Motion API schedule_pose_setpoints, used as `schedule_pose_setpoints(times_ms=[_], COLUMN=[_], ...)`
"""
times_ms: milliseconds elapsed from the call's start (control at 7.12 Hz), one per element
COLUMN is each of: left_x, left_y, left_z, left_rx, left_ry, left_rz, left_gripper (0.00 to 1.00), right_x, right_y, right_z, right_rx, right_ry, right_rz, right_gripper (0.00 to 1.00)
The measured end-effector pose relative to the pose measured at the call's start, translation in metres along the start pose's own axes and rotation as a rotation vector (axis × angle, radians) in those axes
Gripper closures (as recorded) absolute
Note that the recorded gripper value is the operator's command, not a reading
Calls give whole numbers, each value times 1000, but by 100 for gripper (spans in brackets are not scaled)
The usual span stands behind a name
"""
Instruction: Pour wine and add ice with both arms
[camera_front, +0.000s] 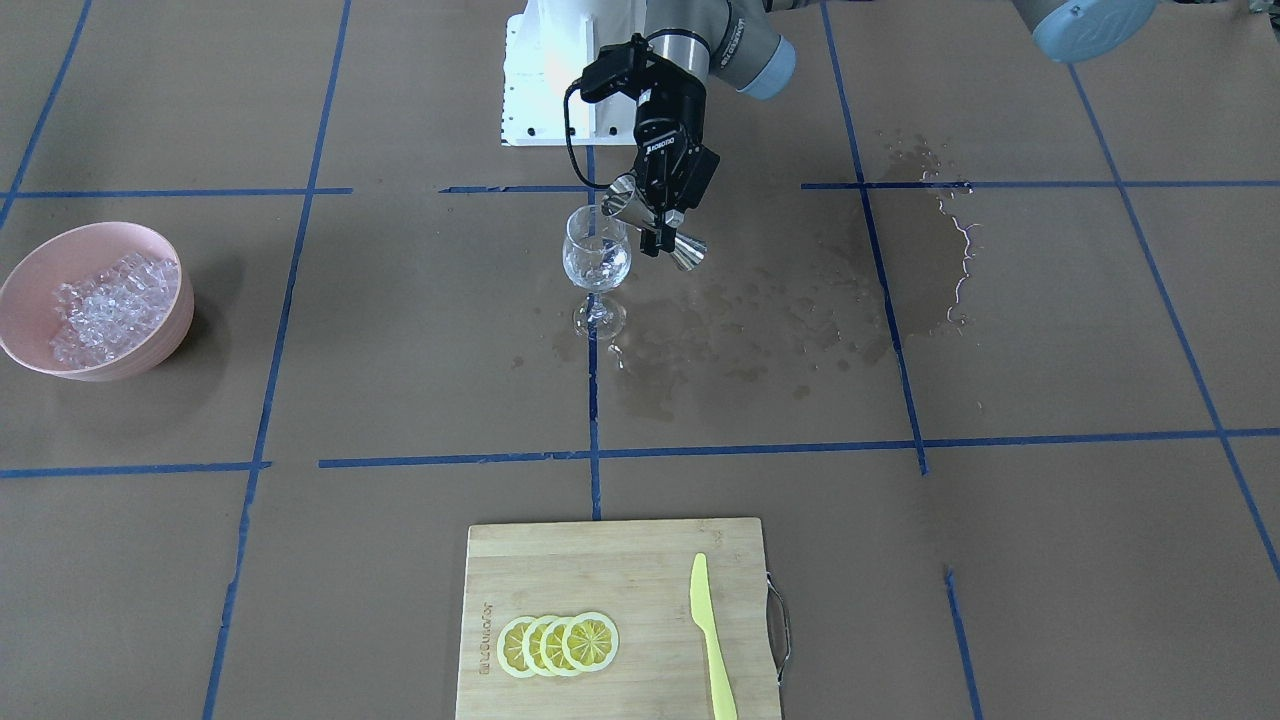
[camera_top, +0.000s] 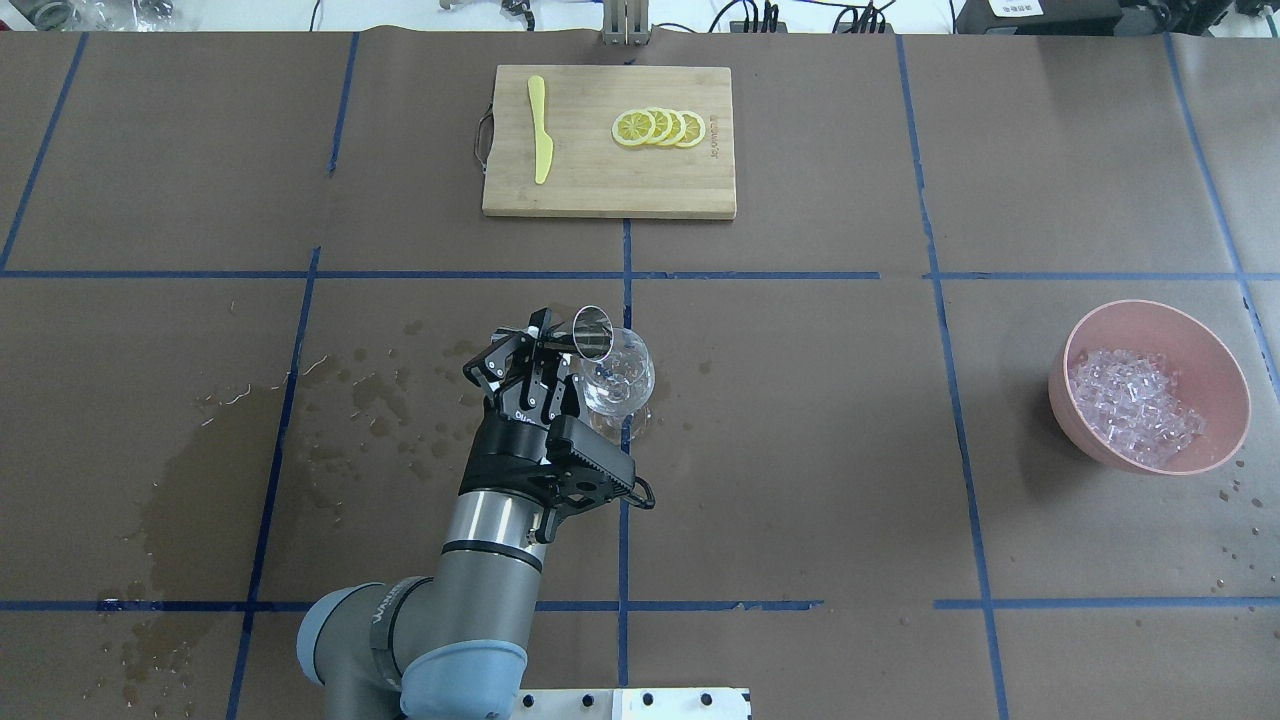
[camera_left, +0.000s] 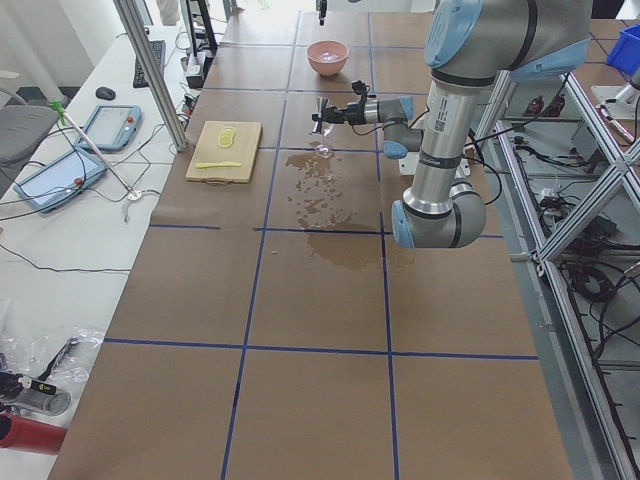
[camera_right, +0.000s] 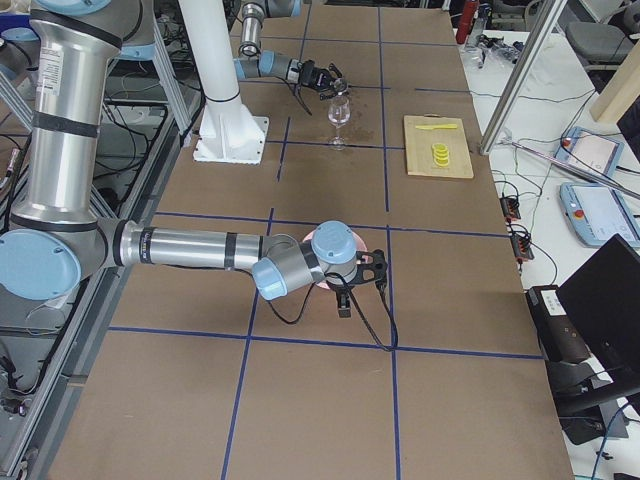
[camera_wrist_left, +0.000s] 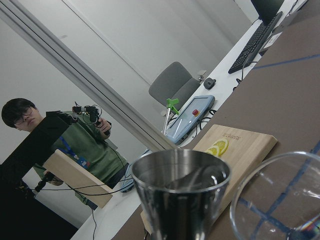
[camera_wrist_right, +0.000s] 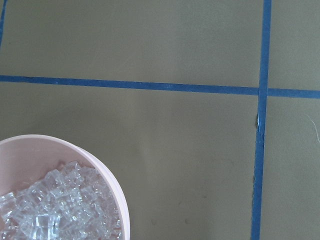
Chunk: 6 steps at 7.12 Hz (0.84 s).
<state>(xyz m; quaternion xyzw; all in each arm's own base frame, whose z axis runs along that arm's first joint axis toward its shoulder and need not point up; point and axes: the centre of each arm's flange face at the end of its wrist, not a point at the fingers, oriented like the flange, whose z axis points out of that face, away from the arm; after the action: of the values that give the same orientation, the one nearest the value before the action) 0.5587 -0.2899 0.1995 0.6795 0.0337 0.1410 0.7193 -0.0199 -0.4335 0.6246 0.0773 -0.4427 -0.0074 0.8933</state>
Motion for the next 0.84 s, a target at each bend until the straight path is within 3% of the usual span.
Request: schedule_pose_setpoints(times_ms=[842], left_x=[-8], left_y=[-7], left_z=[6], left_rx=[-22], left_ry=[-21], left_rz=[434], left_gripper=[100], right_x=[-1], right_y=[0], right_z=[0], right_rx=[-1], right_ry=[-4], right_rz=[0], right_gripper=[0])
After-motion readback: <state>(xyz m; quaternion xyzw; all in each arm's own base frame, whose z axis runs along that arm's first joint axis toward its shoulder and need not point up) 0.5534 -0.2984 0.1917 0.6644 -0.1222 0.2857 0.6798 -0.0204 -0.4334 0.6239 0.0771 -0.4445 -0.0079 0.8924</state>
